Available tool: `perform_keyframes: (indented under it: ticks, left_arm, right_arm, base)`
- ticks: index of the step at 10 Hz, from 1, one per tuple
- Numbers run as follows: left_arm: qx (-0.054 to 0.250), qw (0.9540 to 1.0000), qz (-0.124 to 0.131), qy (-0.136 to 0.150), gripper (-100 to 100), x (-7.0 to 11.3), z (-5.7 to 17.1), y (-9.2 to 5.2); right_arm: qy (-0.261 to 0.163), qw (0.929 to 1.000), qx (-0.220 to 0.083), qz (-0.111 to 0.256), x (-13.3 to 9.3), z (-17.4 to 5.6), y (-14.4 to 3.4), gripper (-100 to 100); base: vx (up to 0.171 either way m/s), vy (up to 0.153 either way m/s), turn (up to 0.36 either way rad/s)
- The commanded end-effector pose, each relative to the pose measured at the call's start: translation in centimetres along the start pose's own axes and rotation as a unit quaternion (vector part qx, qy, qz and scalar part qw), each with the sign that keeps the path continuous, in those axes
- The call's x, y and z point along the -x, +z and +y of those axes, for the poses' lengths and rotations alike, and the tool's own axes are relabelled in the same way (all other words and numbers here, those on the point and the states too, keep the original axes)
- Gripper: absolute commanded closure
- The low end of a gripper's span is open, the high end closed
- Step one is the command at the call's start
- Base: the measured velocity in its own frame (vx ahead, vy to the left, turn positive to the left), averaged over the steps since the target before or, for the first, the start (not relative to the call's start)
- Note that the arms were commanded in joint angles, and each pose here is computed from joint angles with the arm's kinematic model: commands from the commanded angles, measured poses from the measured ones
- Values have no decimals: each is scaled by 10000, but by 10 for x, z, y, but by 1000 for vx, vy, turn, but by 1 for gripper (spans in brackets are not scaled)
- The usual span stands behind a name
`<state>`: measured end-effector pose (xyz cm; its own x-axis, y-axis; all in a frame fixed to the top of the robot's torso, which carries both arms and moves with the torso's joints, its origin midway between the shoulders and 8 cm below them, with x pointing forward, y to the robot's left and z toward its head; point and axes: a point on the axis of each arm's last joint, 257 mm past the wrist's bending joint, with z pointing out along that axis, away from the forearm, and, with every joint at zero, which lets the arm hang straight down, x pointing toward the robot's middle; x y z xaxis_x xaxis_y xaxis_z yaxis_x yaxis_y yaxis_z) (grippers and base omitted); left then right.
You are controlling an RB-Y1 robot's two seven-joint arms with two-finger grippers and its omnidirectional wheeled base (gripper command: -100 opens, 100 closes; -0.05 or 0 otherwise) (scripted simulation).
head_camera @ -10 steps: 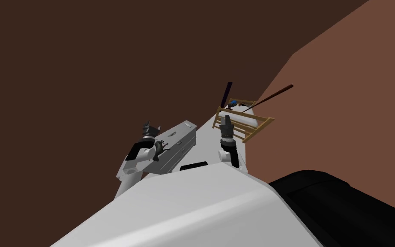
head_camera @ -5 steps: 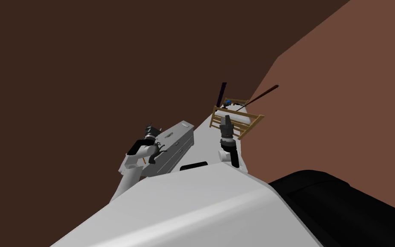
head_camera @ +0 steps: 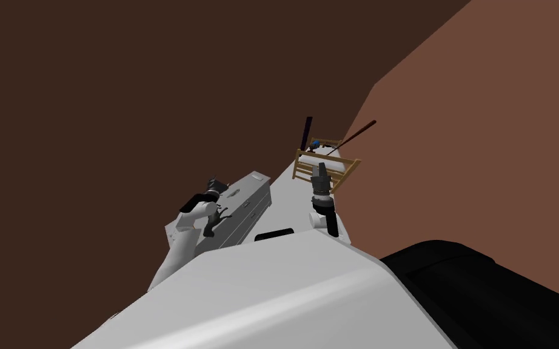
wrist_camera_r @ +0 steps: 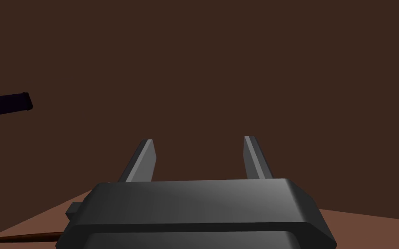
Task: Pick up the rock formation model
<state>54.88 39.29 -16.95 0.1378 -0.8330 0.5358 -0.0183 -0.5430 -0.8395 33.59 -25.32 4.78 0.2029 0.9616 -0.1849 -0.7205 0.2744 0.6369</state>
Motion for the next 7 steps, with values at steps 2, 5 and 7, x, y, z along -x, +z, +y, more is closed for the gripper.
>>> perform_keyframes:
  ticks: [2,5,7]
  left_arm:
    - [379,9986,-229,-271,-100,19,14,10]
    - [673,9957,-451,-453,-100,38,27,15]
    - [907,9920,-620,-617,-100,53,35,19]
  right_arm:
    - [0,10000,0,0,0,0,0,0]
    - [0,10000,0,0,0,0,0,0]
    - [0,10000,0,0,0,0,0,0]
  base:
    - [-6,-4,-143]
    - [-1,0,-134]
    - [5,3,-123]
